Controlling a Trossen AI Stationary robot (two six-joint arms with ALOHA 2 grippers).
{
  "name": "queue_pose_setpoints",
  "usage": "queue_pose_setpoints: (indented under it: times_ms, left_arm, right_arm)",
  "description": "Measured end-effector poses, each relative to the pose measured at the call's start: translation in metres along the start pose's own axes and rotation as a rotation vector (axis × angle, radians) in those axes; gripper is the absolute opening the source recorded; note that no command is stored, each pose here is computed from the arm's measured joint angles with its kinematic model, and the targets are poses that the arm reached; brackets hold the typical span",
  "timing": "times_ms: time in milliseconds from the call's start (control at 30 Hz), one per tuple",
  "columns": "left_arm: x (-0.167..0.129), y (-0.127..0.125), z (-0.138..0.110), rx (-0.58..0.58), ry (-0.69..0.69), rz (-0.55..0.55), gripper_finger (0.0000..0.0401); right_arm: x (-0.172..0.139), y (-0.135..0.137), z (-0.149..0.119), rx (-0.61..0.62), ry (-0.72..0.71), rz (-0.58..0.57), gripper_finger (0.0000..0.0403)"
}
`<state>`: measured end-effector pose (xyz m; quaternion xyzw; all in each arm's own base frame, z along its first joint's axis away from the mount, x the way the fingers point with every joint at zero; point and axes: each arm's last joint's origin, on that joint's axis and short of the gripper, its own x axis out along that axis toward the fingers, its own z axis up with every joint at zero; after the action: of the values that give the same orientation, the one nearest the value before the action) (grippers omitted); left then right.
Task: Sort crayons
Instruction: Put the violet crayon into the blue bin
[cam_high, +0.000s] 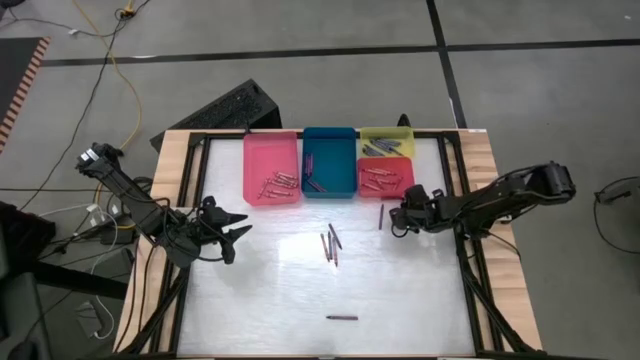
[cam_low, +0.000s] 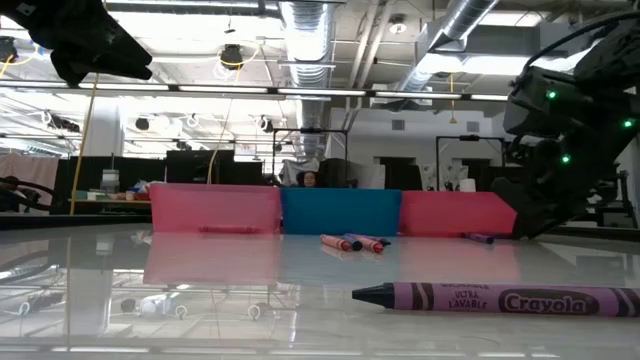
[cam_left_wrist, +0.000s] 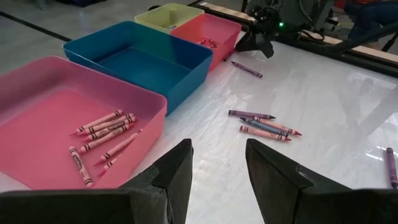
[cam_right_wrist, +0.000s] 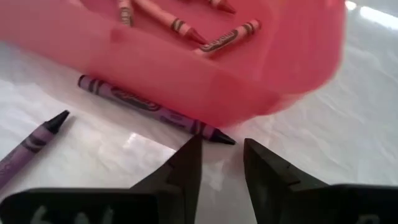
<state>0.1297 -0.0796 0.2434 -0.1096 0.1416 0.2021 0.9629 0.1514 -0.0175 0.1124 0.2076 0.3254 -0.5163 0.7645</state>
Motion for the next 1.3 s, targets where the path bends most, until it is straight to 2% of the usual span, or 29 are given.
queue_pose_setpoints:
  times_ms: [133, 300, 633, 733, 900, 1100, 1300]
  left_arm:
    - [0.000, 0.000, 0.000, 0.000, 0.000, -0.001, 0.0139]
    - [0.000, 0.000, 0.000, 0.000, 0.001, -0.001, 0.0139]
    - [0.000, 0.001, -0.001, 0.012, 0.008, 0.004, 0.0139]
    - [0.000, 0.001, -0.001, 0.012, 0.008, 0.005, 0.0139]
    - [0.000, 0.001, -0.001, 0.005, 0.008, 0.005, 0.0139]
    - [0.000, 0.001, -0.001, 0.003, 0.008, 0.005, 0.0139]
    - [0.000, 0.001, -0.001, -0.010, 0.008, 0.007, 0.0139]
  right_arm:
    - [0.006, 0.005, -0.005, -0.034, 0.025, 0.001, 0.0132]
    - [0.001, 0.018, -0.009, -0.107, 0.054, 0.065, 0.0132]
    - [-0.039, 0.059, -0.007, -0.284, 0.130, 0.380, 0.0132]
    - [-0.049, 0.066, -0.006, -0.304, 0.117, 0.425, 0.0132]
    - [-0.054, 0.069, -0.002, -0.193, 0.038, 0.384, 0.0132]
    - [-0.045, 0.071, -0.005, -0.031, -0.012, 0.303, 0.0132]
    - [-0.027, 0.083, -0.016, 0.009, -0.009, 0.275, 0.0132]
